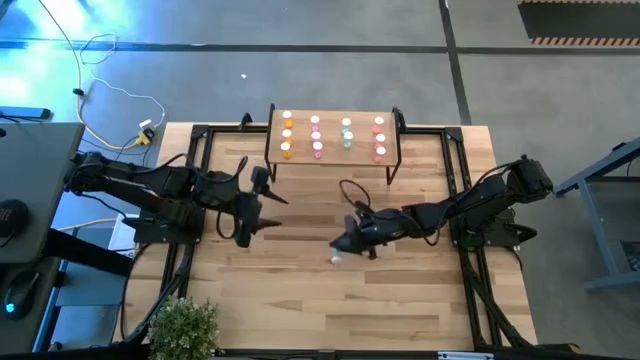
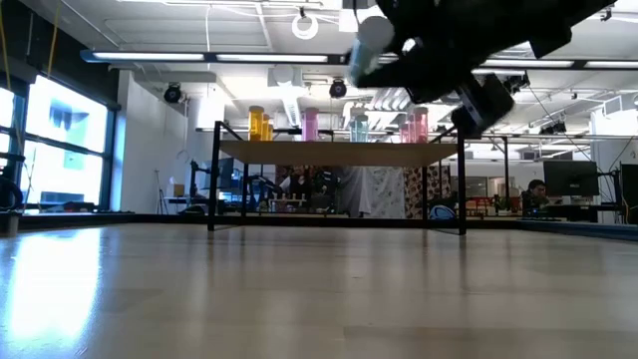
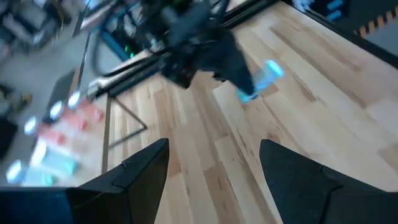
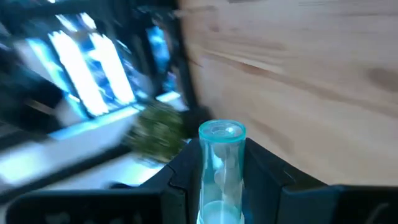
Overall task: Pick and place medicine bottles onto shelf by color
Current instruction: Put the blue medicine bottle on the shelf aligned with the other blue medicine bottles
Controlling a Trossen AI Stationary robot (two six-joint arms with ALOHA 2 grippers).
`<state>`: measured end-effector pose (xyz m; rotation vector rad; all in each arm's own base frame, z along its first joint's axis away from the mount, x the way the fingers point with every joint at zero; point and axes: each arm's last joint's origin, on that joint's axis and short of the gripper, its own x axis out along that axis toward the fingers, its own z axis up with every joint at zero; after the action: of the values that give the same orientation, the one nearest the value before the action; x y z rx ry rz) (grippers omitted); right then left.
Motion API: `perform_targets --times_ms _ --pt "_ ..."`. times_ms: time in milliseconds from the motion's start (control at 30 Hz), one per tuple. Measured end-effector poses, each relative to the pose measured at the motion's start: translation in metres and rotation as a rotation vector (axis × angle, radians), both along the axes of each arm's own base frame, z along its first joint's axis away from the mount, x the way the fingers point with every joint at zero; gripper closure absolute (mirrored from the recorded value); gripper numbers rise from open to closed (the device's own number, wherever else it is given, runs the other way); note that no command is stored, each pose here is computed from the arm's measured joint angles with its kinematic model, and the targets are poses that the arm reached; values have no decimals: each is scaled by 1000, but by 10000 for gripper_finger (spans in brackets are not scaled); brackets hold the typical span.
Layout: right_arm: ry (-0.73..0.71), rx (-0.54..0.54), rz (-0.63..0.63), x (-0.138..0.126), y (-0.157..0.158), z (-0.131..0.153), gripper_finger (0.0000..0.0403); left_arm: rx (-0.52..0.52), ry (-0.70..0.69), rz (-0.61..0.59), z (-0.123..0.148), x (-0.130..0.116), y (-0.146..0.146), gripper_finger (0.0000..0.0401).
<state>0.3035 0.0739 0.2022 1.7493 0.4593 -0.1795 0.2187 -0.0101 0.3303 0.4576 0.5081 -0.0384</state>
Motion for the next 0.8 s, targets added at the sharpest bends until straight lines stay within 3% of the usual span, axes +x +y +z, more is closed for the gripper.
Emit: perform_targets --times_ms 333,500,800 --pt "-194 250 -183 6 -2 22 318 224 -52 -184 0 14 -17 158" --pt "-272 267 -230 7 -4 29 318 278 -99 -225 -5 33 -25 158" --pt "-288 288 -228 8 -7 31 318 397 -148 -262 -23 68 -40 158"
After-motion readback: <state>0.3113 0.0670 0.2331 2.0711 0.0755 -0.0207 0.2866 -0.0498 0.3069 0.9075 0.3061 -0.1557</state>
